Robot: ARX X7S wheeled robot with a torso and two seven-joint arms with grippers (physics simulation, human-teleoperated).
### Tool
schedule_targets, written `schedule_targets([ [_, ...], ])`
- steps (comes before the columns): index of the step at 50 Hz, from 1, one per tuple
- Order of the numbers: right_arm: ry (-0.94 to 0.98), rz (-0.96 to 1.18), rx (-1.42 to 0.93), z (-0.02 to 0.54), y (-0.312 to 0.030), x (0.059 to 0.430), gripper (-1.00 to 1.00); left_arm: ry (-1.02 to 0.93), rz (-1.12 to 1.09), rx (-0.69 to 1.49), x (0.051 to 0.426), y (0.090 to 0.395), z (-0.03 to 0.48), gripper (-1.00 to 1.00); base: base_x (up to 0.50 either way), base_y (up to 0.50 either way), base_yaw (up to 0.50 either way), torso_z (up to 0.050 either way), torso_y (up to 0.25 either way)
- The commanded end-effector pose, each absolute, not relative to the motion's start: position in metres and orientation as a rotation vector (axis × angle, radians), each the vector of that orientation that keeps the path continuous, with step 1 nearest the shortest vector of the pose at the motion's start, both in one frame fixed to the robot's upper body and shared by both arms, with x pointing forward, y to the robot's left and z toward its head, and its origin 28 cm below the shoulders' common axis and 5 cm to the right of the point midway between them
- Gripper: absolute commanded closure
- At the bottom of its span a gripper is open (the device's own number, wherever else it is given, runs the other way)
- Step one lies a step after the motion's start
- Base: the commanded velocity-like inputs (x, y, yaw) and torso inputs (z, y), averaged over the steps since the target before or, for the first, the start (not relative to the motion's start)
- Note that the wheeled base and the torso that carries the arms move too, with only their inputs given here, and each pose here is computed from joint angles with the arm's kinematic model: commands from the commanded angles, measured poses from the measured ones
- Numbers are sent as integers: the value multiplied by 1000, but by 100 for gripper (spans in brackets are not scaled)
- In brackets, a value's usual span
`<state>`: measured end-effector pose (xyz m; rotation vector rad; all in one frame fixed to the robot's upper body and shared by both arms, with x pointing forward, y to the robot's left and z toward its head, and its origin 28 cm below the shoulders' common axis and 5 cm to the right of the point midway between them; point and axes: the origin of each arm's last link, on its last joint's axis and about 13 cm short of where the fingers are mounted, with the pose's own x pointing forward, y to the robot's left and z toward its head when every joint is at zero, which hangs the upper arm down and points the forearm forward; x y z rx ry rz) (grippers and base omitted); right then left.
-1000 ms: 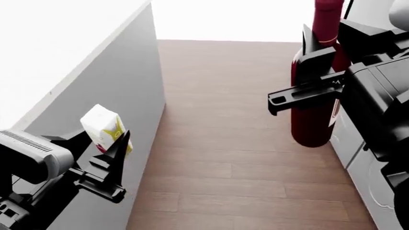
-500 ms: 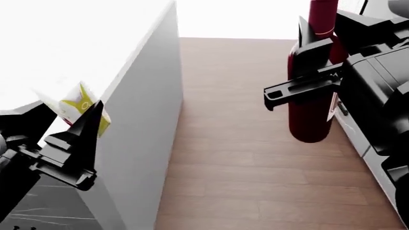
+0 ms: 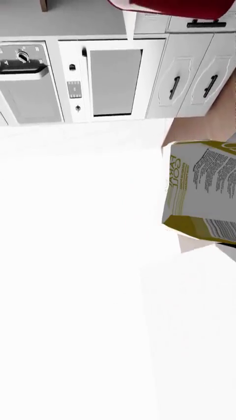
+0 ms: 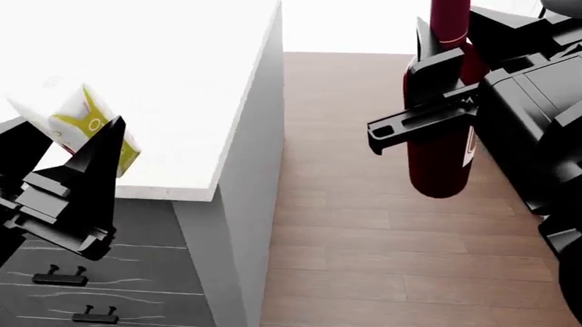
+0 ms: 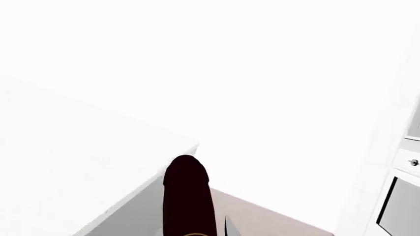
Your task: Move the drinks to the dining counter.
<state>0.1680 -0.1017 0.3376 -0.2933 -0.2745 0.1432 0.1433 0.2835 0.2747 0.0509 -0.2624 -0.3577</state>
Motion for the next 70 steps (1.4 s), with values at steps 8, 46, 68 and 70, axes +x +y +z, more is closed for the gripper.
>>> schedule_targets([
  [8, -293, 131, -304, 338, -103, 166, 100, -279, -350, 49, 143, 284, 275, 100, -500, -5, 0, 0, 0],
  [46, -320, 112, -324, 339, -102, 167, 100, -274, -353, 47, 141, 285, 271, 100, -352, 87, 0, 1, 1],
  [68, -345, 117, -301, 339, -102, 167, 100, -265, -352, 38, 142, 286, 267, 100, -482, 6, 0, 0, 1],
  [70, -357, 139, -236, 341, -102, 166, 100, -265, -353, 36, 143, 286, 267, 100, -104, 49, 0, 0, 0],
])
